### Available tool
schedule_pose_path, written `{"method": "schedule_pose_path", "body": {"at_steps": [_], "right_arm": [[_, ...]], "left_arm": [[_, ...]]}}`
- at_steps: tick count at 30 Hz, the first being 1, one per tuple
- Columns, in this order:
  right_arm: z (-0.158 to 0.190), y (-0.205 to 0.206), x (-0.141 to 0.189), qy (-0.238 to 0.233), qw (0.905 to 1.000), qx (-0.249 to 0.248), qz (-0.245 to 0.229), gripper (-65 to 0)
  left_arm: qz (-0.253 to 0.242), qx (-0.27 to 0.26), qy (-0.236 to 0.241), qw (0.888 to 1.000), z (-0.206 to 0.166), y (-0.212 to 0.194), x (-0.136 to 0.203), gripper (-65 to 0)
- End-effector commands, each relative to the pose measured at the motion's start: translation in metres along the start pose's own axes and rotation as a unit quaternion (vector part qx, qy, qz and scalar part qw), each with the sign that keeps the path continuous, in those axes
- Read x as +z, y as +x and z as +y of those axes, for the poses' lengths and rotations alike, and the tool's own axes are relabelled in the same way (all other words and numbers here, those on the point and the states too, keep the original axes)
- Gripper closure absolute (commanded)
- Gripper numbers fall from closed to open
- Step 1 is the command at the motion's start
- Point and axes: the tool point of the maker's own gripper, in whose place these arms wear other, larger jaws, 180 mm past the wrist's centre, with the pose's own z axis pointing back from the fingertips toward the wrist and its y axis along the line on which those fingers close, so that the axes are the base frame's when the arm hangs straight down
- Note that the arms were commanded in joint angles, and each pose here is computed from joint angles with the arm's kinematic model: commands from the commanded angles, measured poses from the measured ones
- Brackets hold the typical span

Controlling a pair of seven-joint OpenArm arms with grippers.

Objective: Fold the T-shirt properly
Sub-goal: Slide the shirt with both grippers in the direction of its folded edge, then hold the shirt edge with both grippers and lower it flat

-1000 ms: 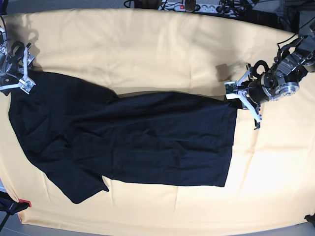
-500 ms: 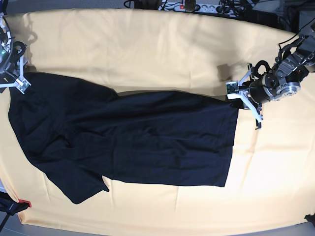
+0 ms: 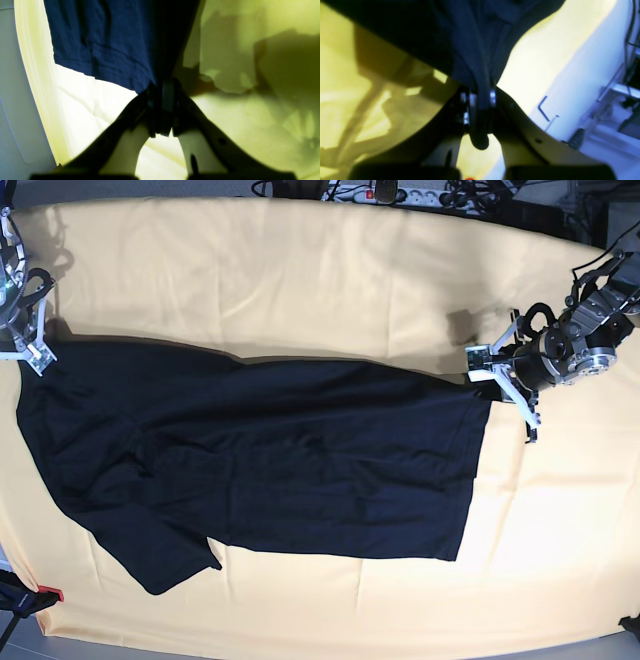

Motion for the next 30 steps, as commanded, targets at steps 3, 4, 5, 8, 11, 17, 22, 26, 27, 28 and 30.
{"method": "schedule_pose_path", "body": {"at_steps": [3, 4, 5, 8, 11, 17, 22, 26, 27, 28, 30], "right_arm": [[-0.026, -0.006, 0.004, -0.042, 0.9987, 0.018, 0.021, 0.0], [-0.026, -0.008, 0.004, -0.042, 0.9986, 0.019, 0.025, 0.0], [-0.026, -0.009, 0.004, -0.042, 0.9985, 0.019, 0.029, 0.0], [-0.021, -0.014, 0.004, -0.025, 0.9981, 0.038, 0.042, 0.0], [-0.022, -0.016, 0.005, -0.018, 0.9975, 0.047, 0.049, 0.0], [-0.032, -0.017, 0.01, 0.003, 0.9971, 0.06, 0.048, 0.0], [-0.022, -0.027, 0.012, 0.042, 0.9942, 0.069, 0.071, 0.0], [-0.006, -0.031, 0.014, 0.079, 0.9924, 0.059, 0.073, 0.0], [-0.001, -0.035, 0.014, 0.085, 0.991, 0.066, 0.079, 0.0], [0.002, -0.04, 0.015, 0.089, 0.9897, 0.072, 0.087, 0.0], [0.011, -0.053, 0.017, 0.102, 0.9855, 0.083, 0.108, 0.0]], "left_arm": [[-0.005, -0.012, 0.021, 1.0, 0.016, 0.004, 0.011, 0.0], [-0.01, -0.01, 0.014, 1.0, 0.014, 0.007, 0.013, 0.0], [-0.014, -0.009, 0.004, 1.0, 0.01, 0.009, 0.016, 0.0], [-0.012, -0.022, -0.022, 0.999, 0.002, 0.007, 0.025, 0.0], [-0.004, -0.023, -0.031, 0.999, 0.0, 0.0, 0.033, 0.0], [0.017, -0.027, -0.035, 0.999, 0.0, -0.014, 0.041, 0.0], [0.004, -0.019, -0.097, 0.995, -0.023, -0.011, 0.046, 0.0], [-0.008, -0.021, -0.164, 0.986, -0.046, -0.008, 0.053, 0.0], [-0.007, -0.019, -0.165, 0.986, -0.047, -0.009, 0.054, 0.0], [-0.006, -0.014, -0.168, 0.986, -0.047, -0.01, 0.056, 0.0], [-0.004, -0.003, -0.175, 0.985, -0.049, -0.014, 0.063, 0.0]]}}
